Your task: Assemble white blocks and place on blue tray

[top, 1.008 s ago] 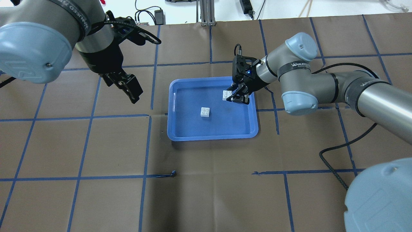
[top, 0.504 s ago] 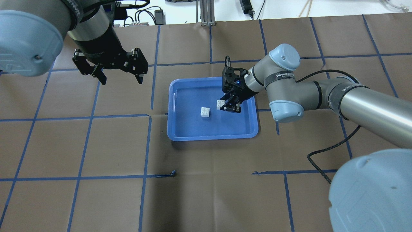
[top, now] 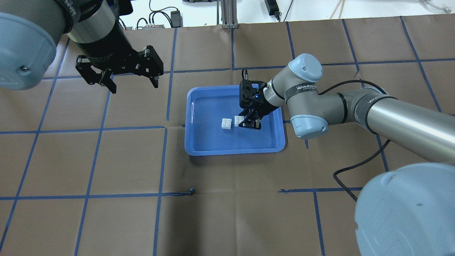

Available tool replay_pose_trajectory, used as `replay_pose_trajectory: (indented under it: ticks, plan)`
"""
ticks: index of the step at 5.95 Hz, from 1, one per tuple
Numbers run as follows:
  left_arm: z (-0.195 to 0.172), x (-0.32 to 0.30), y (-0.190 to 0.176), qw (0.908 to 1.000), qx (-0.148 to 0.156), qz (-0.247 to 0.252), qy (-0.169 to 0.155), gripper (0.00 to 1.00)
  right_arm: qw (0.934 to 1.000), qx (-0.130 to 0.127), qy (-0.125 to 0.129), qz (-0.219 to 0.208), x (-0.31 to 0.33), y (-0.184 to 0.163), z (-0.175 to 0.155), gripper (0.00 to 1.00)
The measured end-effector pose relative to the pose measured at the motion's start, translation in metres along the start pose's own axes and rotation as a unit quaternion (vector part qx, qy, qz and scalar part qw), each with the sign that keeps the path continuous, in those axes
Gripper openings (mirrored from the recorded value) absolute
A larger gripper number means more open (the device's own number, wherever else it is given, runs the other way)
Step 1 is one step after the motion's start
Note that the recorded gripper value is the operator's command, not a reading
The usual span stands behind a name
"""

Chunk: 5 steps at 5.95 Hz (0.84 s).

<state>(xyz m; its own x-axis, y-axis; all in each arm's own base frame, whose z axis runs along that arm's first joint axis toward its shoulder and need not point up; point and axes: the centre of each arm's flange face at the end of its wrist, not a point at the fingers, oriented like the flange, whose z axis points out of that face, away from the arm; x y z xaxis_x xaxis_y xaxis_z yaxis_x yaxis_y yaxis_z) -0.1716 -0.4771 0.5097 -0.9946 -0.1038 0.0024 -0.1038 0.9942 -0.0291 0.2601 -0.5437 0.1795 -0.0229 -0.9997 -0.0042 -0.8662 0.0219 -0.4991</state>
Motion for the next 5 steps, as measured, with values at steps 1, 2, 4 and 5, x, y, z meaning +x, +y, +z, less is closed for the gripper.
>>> replay_pose_trajectory:
  ticks: [1, 2, 4, 5]
  plan:
    - [-0.004, -0.001, 0.001, 1.0, 0.005, -0.002, 0.002, 0.99, 1.0, -0.005, -0.001, 0.0, -0.002, -0.002, 0.004, 0.31]
    - [-0.005, -0.003, -0.001, 0.9999, 0.009, -0.005, 0.003, 0.99, 1.0, -0.006, 0.001, 0.004, -0.002, -0.003, 0.007, 0.31]
    - [-0.009, -0.011, -0.009, 0.9997, 0.014, -0.02, 0.001, 0.99, 0.9998, -0.004, 0.012, 0.015, 0.001, -0.001, 0.013, 0.31]
    - [-0.012, -0.011, -0.014, 0.9996, 0.009, -0.025, -0.001, 0.99, 0.9996, -0.002, 0.018, 0.02, 0.003, -0.001, 0.013, 0.31]
